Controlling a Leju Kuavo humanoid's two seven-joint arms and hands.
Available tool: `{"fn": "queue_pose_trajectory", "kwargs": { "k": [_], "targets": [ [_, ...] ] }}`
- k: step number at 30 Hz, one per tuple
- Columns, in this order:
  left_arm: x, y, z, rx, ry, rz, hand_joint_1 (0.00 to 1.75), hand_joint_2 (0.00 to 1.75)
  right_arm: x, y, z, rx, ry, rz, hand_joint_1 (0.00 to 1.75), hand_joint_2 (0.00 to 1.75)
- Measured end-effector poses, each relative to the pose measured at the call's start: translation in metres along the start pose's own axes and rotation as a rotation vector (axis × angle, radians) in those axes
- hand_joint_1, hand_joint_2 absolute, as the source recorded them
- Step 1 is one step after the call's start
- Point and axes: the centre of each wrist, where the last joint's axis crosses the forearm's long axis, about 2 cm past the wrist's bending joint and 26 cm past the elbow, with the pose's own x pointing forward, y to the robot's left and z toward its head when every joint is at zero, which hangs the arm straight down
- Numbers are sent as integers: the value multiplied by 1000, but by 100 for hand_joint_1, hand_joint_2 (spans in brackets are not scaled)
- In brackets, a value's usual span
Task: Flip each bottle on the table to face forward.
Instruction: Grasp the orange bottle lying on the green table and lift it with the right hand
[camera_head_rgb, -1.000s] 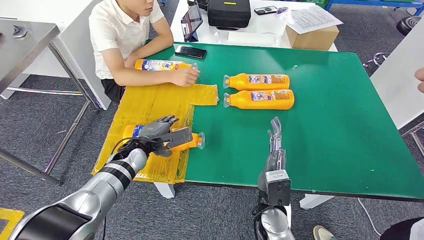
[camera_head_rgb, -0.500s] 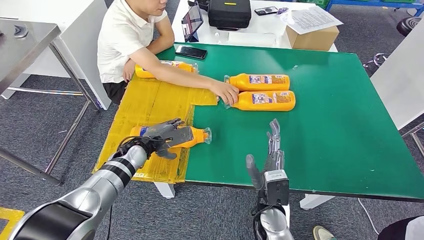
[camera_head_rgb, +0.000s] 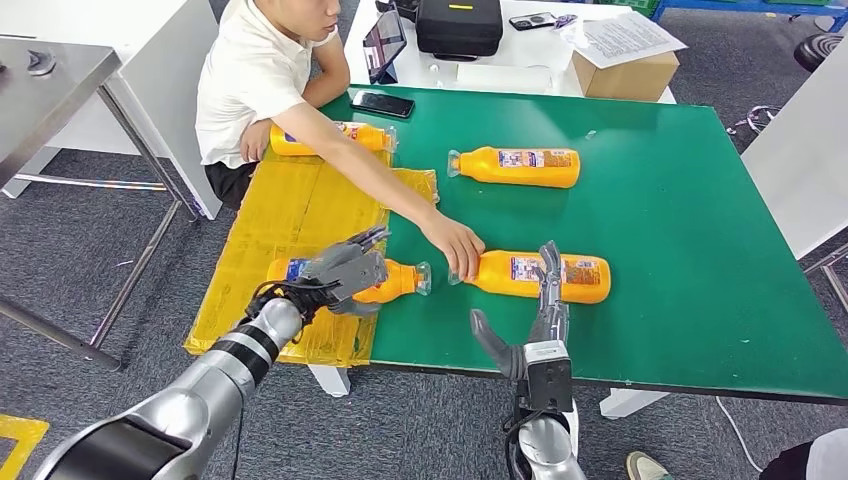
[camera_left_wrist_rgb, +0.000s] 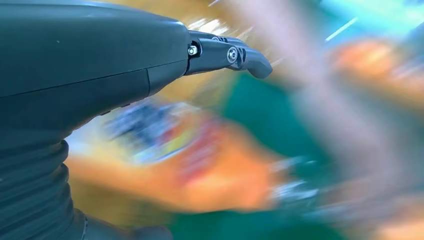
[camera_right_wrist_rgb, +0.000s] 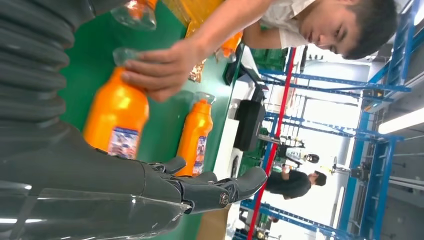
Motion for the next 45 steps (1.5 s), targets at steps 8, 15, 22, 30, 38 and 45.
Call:
{"fn": "queue_pose_trajectory", "kwargs": {
  "k": [8, 15, 22, 30, 38, 45],
  "targets": [
    [50, -44, 40, 532, -389, 122, 0, 175, -10, -15, 19, 192, 200, -225, 0, 175],
    [87, -63, 57, 571, -540, 7, 0, 175, -15, -39, 18, 247, -1, 339, 0, 175],
    [110, -75, 61, 482, -632, 1, 0, 175, -20, -61, 4, 288, -182, 759, 0, 175],
    [123, -97, 65, 254, -590, 203, 0, 175, -59, -103, -21, 446, -193, 1074, 0, 175],
    [121, -105, 65, 209, -577, 227, 0, 175, -77, -121, -27, 521, -134, 1126, 0, 175],
    [122, -109, 65, 174, -566, 252, 0, 175, -84, -126, -34, 601, -58, 1126, 0, 175]
  ]
}}
